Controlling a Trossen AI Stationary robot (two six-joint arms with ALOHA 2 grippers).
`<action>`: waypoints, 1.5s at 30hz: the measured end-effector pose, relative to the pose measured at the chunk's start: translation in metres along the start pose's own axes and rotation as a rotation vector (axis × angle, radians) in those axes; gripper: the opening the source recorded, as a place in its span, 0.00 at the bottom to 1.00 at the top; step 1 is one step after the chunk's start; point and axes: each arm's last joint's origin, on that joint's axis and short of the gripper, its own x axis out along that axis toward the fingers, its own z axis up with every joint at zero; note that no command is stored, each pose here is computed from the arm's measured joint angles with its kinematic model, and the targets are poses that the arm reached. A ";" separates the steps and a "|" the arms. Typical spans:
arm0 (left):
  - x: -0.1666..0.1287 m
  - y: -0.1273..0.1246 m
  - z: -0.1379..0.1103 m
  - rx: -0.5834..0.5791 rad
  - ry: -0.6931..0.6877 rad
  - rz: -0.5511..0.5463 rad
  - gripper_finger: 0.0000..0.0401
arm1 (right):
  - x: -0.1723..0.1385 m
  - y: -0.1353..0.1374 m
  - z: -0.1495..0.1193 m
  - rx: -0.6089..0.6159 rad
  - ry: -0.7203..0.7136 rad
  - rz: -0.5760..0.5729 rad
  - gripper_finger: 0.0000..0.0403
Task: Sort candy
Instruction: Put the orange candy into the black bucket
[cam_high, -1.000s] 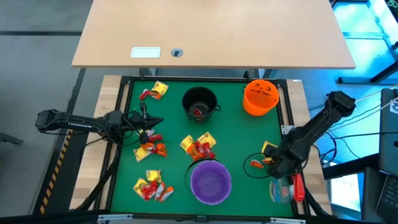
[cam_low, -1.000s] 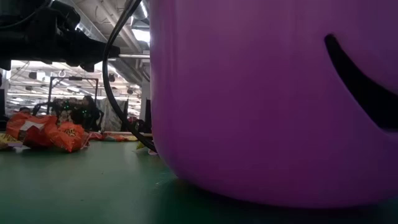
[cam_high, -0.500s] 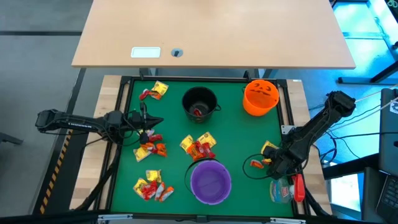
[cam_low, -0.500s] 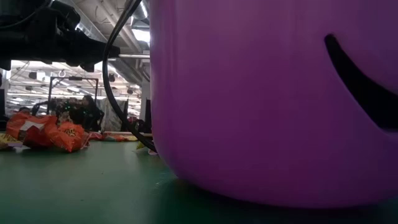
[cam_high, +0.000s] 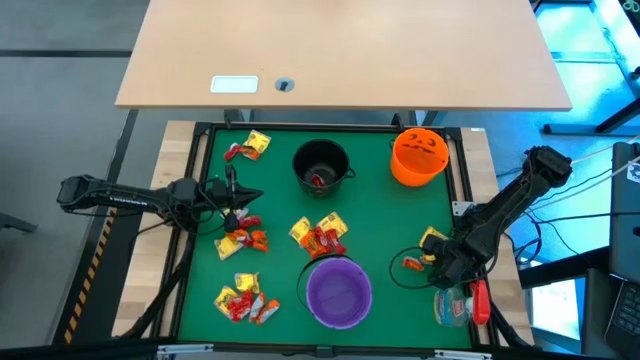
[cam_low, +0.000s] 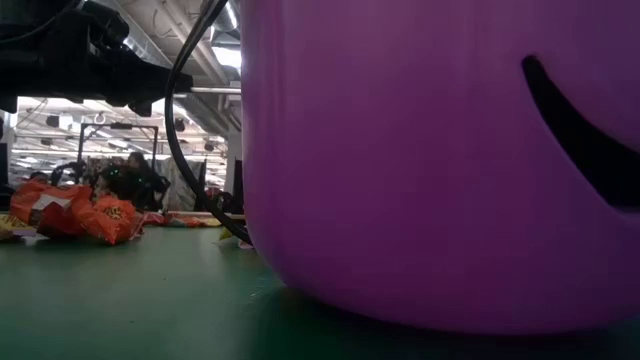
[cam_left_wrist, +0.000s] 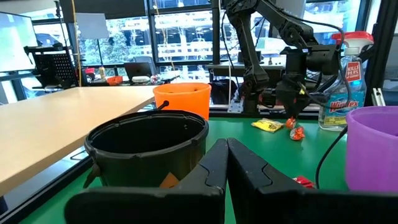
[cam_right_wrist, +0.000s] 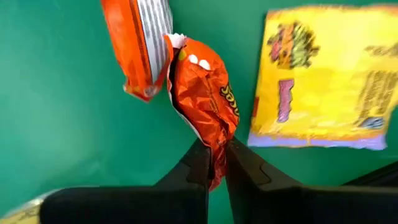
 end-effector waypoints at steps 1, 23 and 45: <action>0.000 0.000 0.000 -0.001 0.000 0.000 0.00 | -0.003 0.001 0.001 0.001 -0.010 -0.007 0.07; 0.000 -0.001 0.000 -0.004 -0.003 -0.045 0.00 | -0.083 0.015 0.041 0.030 -0.404 -0.094 0.07; 0.000 -0.001 0.002 0.002 -0.018 -0.044 0.00 | -0.113 -0.004 0.162 -0.061 -0.864 0.072 0.08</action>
